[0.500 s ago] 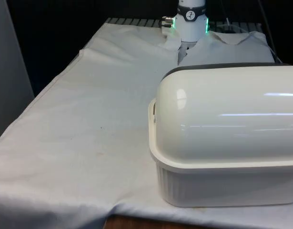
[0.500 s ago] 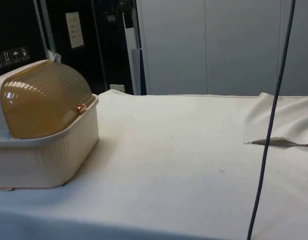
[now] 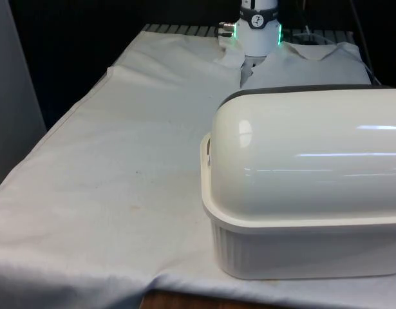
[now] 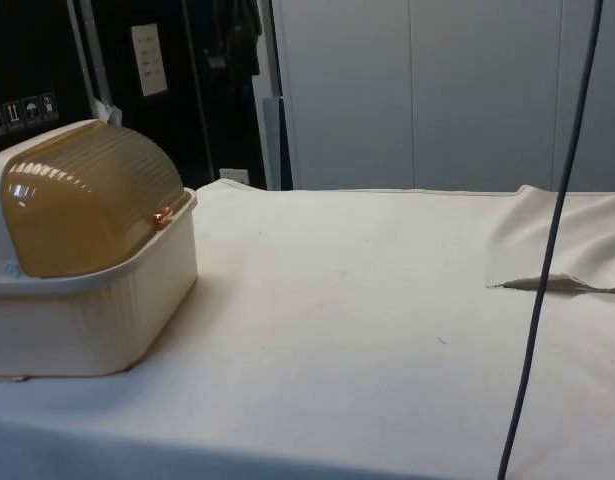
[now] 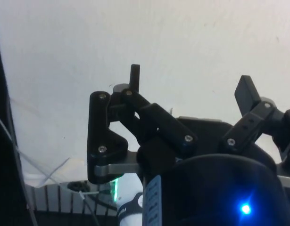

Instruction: Open the lid, then close it.

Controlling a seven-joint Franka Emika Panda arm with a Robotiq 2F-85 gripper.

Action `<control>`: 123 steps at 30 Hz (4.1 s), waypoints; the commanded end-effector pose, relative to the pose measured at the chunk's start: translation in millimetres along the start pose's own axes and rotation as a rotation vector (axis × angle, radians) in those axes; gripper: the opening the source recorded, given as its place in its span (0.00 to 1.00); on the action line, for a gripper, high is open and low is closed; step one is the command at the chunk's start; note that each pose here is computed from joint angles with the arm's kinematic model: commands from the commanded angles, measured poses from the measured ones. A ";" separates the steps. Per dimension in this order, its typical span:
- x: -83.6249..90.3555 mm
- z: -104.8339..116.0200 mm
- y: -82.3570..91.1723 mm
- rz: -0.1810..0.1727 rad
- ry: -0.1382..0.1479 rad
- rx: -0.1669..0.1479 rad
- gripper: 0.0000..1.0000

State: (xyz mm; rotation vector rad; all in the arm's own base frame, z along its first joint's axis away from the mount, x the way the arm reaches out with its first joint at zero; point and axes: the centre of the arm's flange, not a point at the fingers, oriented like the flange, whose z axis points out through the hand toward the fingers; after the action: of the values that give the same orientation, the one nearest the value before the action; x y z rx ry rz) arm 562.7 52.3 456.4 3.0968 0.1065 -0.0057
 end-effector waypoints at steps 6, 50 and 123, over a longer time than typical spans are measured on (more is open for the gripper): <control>0.9 8.2 -12.5 -0.008 0.028 -0.015 1.00; 10.0 83.9 -48.6 -0.092 0.212 0.005 1.00; 48.1 156.8 -16.3 -0.082 0.316 0.053 1.00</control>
State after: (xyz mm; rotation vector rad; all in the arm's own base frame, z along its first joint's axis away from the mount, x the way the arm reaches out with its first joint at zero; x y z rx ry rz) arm 609.2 62.6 298.5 3.1039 0.2388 0.4719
